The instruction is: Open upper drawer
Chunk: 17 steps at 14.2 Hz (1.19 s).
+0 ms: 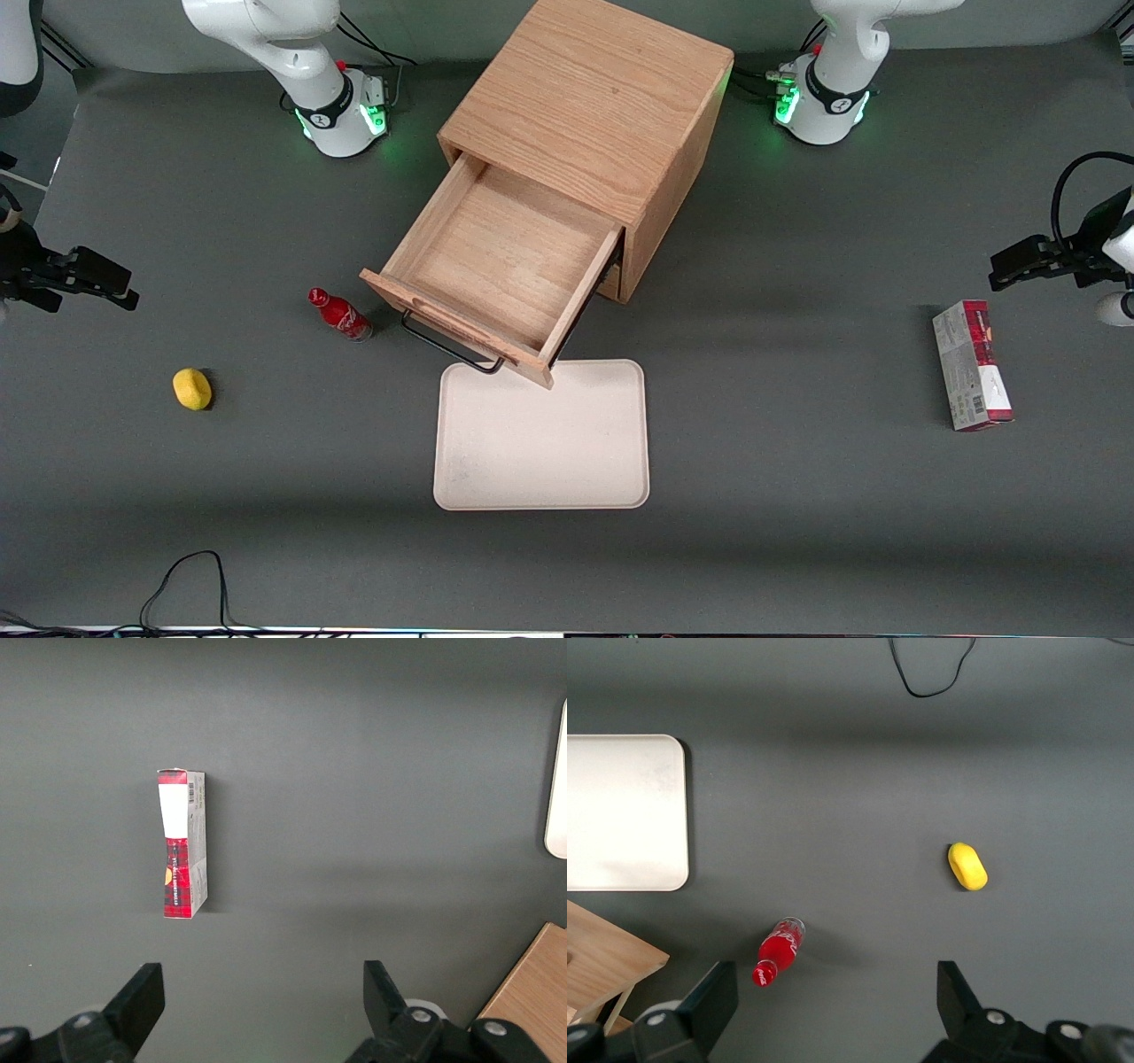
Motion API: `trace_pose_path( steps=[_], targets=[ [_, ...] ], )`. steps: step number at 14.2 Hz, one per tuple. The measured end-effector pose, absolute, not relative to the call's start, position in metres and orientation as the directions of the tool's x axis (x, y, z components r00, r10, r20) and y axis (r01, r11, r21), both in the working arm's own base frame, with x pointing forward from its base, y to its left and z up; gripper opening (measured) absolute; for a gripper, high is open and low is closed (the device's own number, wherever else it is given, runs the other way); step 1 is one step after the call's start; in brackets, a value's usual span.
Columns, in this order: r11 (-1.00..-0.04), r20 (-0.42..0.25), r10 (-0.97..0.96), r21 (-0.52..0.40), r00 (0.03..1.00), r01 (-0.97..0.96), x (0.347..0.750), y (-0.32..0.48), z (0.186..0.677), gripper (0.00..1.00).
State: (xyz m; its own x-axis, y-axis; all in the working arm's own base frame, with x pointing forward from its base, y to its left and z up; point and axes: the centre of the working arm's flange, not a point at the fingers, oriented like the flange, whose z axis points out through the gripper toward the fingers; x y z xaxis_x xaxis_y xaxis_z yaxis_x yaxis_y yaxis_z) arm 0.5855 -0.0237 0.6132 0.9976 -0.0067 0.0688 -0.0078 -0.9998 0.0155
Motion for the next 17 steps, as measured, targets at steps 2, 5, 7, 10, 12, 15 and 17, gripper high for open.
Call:
trace_pose_path(
  steps=[2,5,7,10,12,15,17],
  targets=[
    [-1.000,0.066,-0.005,0.016,0.998,-0.006,0.5863,-0.0229,0.6114,1.00],
    [-1.000,0.065,-0.006,0.015,0.998,-0.007,0.5866,-0.0230,0.6109,1.00],
    [-1.000,0.065,-0.008,0.015,0.998,-0.009,0.5866,-0.0231,0.6109,1.00],
    [-1.000,0.063,-0.010,0.015,0.998,-0.011,0.5864,-0.0237,0.6106,1.00],
    [-1.000,0.057,-0.017,0.015,0.998,-0.018,0.5860,-0.0249,0.6097,1.00],
    [-0.999,0.037,-0.040,0.008,0.998,-0.041,0.5849,-0.0268,0.6065,1.00],
    [-0.999,0.033,-0.045,0.006,0.998,-0.046,0.5851,-0.0267,0.6052,1.00]
  ],
)
